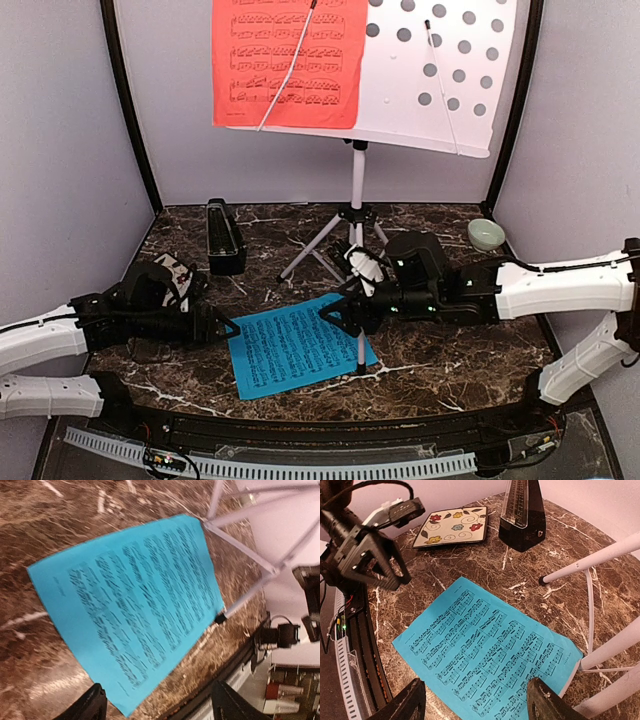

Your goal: Set up the instrument practice props

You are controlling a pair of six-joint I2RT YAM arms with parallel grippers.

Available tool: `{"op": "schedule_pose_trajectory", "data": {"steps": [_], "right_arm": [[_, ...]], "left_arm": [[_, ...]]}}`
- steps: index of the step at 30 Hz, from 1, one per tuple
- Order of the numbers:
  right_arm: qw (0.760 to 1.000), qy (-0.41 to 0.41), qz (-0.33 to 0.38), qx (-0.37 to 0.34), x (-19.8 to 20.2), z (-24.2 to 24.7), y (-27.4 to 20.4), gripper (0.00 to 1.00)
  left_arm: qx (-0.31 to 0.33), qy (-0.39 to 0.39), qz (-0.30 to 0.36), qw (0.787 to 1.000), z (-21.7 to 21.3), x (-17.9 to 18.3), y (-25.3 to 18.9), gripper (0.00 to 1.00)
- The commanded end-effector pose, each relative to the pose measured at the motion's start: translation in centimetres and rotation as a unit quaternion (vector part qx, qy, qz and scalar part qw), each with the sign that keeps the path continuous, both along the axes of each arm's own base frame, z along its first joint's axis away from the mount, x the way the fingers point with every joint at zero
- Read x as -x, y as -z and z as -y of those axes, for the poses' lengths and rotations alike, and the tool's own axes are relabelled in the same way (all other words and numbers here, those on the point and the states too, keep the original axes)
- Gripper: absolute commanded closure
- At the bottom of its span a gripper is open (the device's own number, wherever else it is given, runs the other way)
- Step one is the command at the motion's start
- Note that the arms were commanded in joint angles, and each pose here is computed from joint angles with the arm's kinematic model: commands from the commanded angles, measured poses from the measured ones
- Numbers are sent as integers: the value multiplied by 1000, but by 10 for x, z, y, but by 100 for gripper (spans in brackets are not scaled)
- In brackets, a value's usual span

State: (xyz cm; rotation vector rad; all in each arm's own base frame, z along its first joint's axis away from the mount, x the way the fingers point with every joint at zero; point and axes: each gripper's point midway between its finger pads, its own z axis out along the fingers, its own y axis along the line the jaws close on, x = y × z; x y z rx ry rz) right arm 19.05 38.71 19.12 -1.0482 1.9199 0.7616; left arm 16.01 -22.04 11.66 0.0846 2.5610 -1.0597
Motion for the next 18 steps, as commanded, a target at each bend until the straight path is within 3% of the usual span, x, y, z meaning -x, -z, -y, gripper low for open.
{"op": "schedule_pose_trajectory", "data": {"steps": [1,9,18], "right_arm": [[1000,-11,-4,-13,5,-11,-6,31],[1000,-14,-19,2,10,-24,13,36],[999,-15,-19,39,11,-37,37,45]], "left_arm": [[-28,-40,21,999,-22,-38,4,26],[-32,-67,35,997,-32,-102,2,18],[-65,2,45,997,-15,-129,12,18]]}}
